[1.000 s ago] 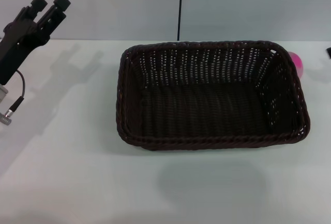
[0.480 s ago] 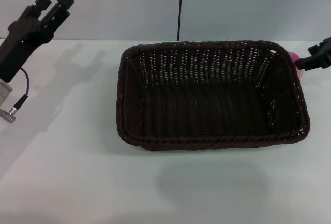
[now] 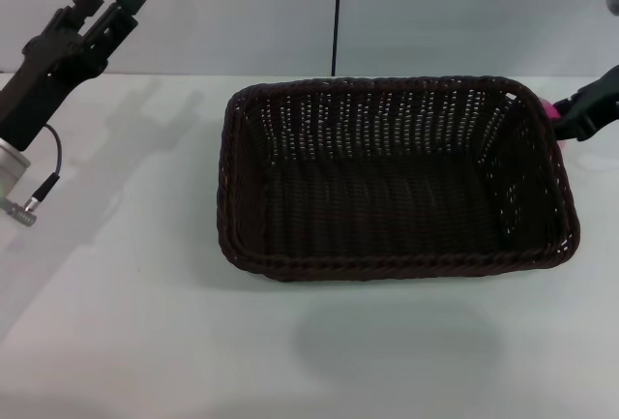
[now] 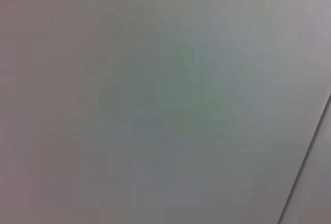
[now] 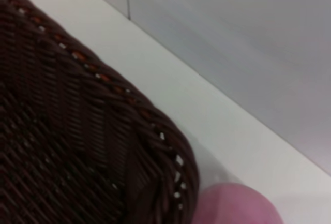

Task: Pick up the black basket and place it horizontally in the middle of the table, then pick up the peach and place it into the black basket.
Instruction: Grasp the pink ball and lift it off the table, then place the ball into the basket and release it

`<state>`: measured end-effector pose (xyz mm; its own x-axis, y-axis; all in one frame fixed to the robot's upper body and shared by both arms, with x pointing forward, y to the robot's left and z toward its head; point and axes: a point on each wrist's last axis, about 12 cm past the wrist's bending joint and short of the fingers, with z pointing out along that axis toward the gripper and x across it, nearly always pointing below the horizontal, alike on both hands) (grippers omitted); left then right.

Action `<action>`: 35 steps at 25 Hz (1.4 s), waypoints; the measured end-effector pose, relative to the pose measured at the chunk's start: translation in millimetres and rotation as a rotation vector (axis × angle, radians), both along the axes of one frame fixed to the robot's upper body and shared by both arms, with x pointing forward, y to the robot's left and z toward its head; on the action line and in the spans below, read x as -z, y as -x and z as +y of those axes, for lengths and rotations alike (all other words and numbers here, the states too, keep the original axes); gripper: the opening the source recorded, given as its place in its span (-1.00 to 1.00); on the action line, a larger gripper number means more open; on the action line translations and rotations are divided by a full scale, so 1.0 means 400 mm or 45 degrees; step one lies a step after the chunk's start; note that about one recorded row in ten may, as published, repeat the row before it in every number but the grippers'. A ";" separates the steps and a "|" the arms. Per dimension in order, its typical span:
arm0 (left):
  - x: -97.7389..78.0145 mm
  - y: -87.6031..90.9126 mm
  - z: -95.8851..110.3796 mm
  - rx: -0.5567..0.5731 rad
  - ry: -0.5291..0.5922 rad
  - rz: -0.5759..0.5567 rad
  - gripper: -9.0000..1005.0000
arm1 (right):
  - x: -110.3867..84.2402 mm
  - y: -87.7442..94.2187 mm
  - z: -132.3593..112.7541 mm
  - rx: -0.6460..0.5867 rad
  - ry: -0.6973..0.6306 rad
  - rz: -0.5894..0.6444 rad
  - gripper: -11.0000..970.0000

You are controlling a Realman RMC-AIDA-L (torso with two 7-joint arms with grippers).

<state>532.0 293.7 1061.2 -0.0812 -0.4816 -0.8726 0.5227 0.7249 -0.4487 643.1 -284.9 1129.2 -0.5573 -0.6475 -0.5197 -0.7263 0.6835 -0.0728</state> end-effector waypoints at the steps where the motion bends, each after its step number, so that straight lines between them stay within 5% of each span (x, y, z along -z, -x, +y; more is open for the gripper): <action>1: 0.000 -0.001 -0.001 0.001 0.002 0.002 0.62 | 0.000 0.000 0.000 0.000 0.000 0.000 -0.17; 3: 0.000 -0.003 -0.003 0.003 0.003 0.002 0.62 | 0.004 0.002 0.008 -0.016 -0.001 -0.001 -0.17; 13: -0.003 -0.009 -0.007 0.006 0.002 0.001 0.62 | 0.000 0.009 0.000 -0.008 -0.010 -0.022 -0.81; 20: -0.002 -0.007 -0.006 0.004 0.004 0.001 0.62 | -0.038 0.026 -0.041 0.065 -0.068 -0.078 -0.86; 30: 0.002 0.001 -0.006 0.009 0.016 0.002 0.62 | -0.156 0.078 -0.076 0.141 -0.528 -0.270 -0.91; 35: 0.003 0.008 -0.007 0.019 0.023 -0.004 0.62 | -0.206 0.119 0.028 -0.146 -0.797 -0.234 -0.90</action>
<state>528.6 291.1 1060.1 -0.0853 -0.4963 -0.8640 0.5347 0.7089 -0.4600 595.6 -273.7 1211.4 -0.3694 -0.2423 -0.8971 -0.8105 0.5562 0.1835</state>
